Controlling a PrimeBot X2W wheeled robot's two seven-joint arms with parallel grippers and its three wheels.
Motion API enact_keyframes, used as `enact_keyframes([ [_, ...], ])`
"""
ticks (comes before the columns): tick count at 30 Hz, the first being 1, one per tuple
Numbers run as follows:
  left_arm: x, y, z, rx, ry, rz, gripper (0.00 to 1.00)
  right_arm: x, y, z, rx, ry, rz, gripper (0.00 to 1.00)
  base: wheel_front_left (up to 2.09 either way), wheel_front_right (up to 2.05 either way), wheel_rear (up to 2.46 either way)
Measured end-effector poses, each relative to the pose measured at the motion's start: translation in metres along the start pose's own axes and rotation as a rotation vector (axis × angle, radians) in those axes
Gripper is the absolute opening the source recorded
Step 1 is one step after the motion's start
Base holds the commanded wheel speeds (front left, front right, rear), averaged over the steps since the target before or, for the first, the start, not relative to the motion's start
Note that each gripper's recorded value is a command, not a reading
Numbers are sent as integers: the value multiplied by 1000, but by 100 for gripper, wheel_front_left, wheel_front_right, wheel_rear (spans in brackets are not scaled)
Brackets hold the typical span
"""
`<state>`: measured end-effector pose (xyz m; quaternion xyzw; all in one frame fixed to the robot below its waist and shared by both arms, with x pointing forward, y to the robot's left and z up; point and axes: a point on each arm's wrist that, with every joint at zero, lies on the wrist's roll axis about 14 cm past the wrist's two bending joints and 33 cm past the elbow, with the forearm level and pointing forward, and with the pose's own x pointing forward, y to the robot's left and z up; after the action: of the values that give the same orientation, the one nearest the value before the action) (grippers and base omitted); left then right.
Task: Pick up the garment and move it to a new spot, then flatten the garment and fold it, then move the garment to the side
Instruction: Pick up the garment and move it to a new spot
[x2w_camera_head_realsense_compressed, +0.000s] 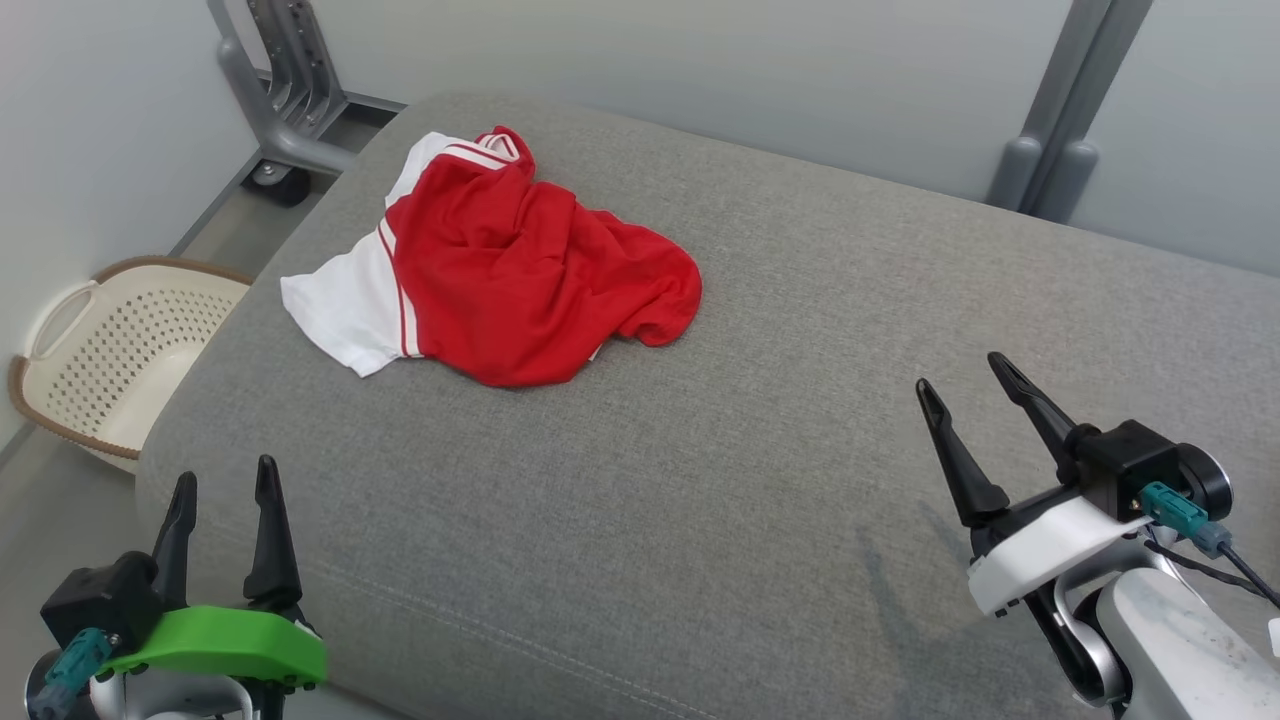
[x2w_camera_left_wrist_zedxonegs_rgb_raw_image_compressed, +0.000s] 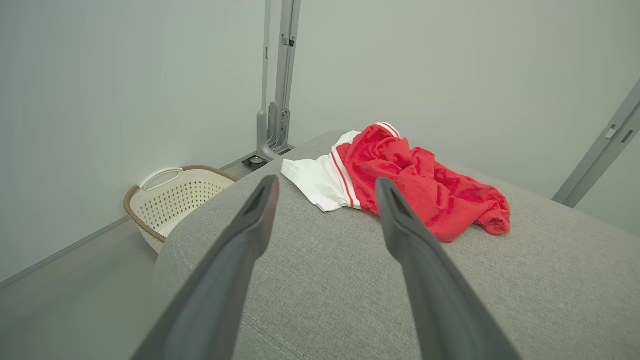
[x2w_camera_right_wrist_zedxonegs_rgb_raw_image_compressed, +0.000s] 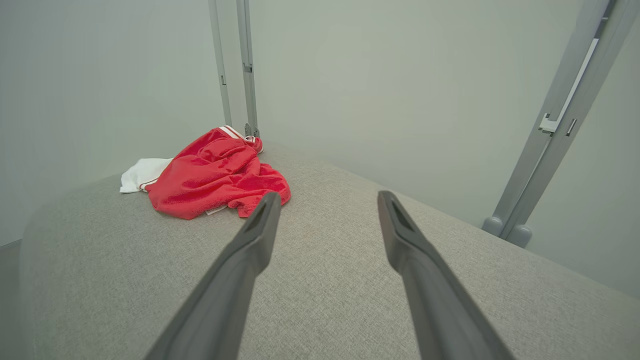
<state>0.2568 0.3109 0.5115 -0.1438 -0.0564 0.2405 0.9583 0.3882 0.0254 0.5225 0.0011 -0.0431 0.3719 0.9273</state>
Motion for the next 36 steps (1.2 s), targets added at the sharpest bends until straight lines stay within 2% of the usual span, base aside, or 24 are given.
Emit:
enact_keyframes([
  [6, 0, 7, -4, -24, 19, 27, 100, 7, 5, -8, -4, 10, 40, 100, 0, 0, 0],
  [10, 14, -2, -15, -114, 61, 41, 100, 14, -3, -12, -5, 6, 41, 100, 0, 0, 0],
  [16, 49, -5, -19, -101, 118, 38, 100, 27, -19, -12, -9, -17, 32, 100, 0, 0, 0],
  [19, 67, -7, -30, -108, 177, 46, 100, 32, -31, -11, -15, -31, 19, 100, 0, 0, 0],
  [23, 88, -16, -66, -203, 343, 73, 100, 32, -53, -24, -20, -10, -9, 100, 0, 0, 0],
  [26, 98, -18, -75, -226, 382, 85, 100, 31, -61, -29, -19, 0, -24, 100, 0, 0, 0],
  [27, 117, -20, -82, -248, 404, 103, 100, 31, -77, -34, -26, 8, -50, 100, 0, 0, 0],
  [30, 134, -22, -91, -275, 426, 121, 100, 30, -89, -40, -33, 18, -65, 100, 0, 0, 0],
  [31, 146, -26, -106, -309, 468, 139, 100, 26, -102, -52, -37, 44, -88, 100, 0, 0, 0],
  [32, 155, -29, -125, -311, 519, 156, 100, 25, -117, -59, -52, 57, -109, 100, 0, 0, 0],
  [36, 164, -28, -149, -283, 576, 186, 100, 26, -135, -67, -65, 65, -132, 100, 0, 0, 0],
])
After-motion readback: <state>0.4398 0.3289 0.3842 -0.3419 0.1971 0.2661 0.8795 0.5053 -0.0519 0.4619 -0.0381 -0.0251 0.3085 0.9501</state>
